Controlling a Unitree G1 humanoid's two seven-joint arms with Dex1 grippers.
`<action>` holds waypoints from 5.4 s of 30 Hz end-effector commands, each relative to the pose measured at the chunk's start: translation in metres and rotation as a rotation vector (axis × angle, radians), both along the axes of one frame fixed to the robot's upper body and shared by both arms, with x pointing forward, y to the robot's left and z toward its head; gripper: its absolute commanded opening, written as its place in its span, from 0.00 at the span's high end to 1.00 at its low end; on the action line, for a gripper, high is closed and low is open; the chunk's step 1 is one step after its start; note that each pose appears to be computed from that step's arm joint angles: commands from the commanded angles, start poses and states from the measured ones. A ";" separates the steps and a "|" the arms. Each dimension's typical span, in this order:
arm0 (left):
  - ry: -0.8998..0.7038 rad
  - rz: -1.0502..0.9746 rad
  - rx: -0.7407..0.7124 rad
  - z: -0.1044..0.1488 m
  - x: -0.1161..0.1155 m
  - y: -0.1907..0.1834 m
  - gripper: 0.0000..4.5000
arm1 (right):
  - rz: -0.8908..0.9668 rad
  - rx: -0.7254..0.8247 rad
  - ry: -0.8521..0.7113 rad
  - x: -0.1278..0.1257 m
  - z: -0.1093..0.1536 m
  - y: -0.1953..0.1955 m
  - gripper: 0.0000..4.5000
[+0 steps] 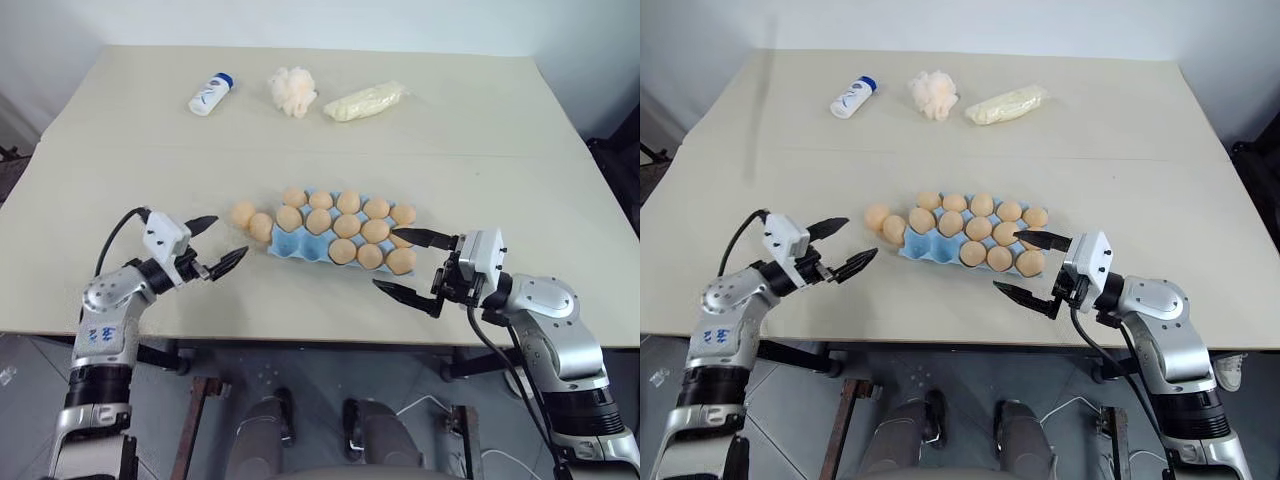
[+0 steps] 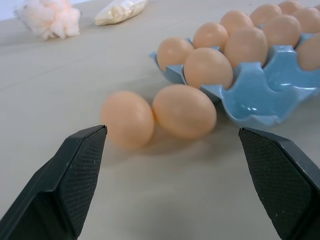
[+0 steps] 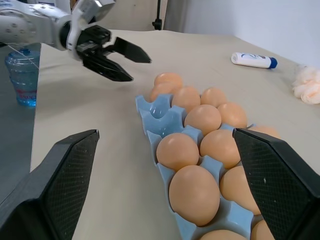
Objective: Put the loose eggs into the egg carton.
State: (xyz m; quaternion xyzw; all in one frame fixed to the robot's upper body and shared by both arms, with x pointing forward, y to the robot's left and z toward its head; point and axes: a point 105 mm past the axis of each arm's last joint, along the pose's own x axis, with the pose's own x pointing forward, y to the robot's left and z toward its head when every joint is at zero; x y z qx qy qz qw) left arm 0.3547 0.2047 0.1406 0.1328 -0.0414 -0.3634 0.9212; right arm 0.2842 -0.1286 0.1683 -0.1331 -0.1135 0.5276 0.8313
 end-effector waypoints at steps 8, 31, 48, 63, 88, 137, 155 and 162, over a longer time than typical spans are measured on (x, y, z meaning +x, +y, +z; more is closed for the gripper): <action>-0.040 0.050 -0.165 0.028 0.045 -0.005 0.00 | -0.022 0.012 -0.046 -0.003 0.009 -0.003 0.00; 0.089 0.247 -0.144 0.002 0.085 -0.014 0.00 | -0.057 0.019 -0.046 -0.006 0.006 -0.008 0.00; -0.123 -0.128 -0.182 0.056 0.042 -0.039 0.48 | -0.064 0.015 -0.047 -0.004 0.006 -0.009 0.00; -0.039 -0.517 0.044 0.015 0.004 -0.128 0.44 | -0.089 0.014 -0.054 -0.005 0.007 -0.013 0.00; 0.011 0.064 0.050 0.015 -0.020 0.076 0.01 | -0.034 0.008 -0.038 -0.002 0.004 -0.009 0.00; -0.003 -0.180 0.043 0.008 0.042 -0.020 0.53 | -0.072 0.010 -0.056 0.000 0.008 -0.012 0.00; -0.030 -0.456 0.005 0.024 0.021 -0.110 0.53 | -0.076 0.004 -0.059 0.004 0.010 -0.013 0.00; -0.055 -0.396 0.017 0.026 0.023 -0.091 0.06 | -0.091 0.015 -0.057 0.000 0.008 -0.013 0.00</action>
